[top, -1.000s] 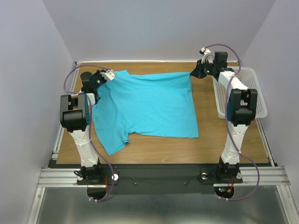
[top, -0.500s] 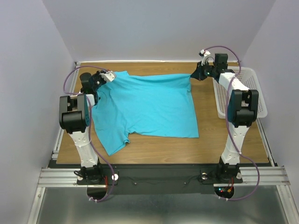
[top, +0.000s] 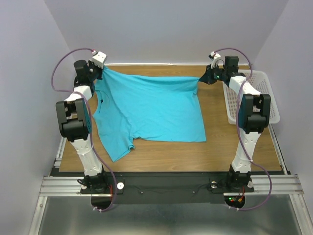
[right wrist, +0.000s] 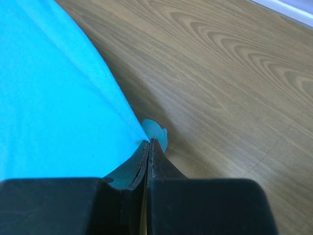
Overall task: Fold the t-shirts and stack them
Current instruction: Fold the tshirt
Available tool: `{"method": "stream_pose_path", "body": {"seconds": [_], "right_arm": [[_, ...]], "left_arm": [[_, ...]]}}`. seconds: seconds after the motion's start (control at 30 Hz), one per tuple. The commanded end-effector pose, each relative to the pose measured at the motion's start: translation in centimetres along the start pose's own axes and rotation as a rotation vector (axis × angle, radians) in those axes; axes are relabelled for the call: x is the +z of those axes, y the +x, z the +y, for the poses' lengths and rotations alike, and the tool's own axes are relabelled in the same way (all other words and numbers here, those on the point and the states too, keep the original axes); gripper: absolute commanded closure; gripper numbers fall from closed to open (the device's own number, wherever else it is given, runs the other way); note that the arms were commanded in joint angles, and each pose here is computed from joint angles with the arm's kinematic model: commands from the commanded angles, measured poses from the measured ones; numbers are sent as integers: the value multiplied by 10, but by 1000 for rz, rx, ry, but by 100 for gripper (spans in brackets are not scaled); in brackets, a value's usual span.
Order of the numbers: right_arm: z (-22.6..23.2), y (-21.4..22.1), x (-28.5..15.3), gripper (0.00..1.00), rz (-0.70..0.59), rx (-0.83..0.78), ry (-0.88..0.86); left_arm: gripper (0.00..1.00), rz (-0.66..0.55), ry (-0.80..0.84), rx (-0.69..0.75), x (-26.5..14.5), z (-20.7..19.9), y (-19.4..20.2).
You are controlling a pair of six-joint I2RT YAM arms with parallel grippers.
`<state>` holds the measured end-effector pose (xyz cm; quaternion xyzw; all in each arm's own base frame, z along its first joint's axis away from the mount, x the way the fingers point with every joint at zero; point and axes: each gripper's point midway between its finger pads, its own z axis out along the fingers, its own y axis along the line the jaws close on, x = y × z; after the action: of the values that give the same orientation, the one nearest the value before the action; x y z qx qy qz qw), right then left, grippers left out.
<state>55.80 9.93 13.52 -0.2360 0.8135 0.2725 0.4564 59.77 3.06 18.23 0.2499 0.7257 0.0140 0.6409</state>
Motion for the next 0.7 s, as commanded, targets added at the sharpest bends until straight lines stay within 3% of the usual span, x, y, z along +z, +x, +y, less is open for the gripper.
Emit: {"method": "stream_pose_path", "body": {"seconds": [0.0, 0.3, 0.5, 0.67], "right_arm": [[0, -19, -4, 99, -45, -15, 0], [7, -20, 10, 99, -54, 106, -83], [14, -24, 14, 100, -62, 162, -141], [13, -27, 11, 99, -64, 162, -120]], "left_arm": [[100, 30, 48, -275, -3, 11, -16], [100, 133, 270, -581, -6, -26, 12], [100, 175, 303, -694, -16, -42, 23], [100, 149, 253, -729, -18, -27, 12]]}}
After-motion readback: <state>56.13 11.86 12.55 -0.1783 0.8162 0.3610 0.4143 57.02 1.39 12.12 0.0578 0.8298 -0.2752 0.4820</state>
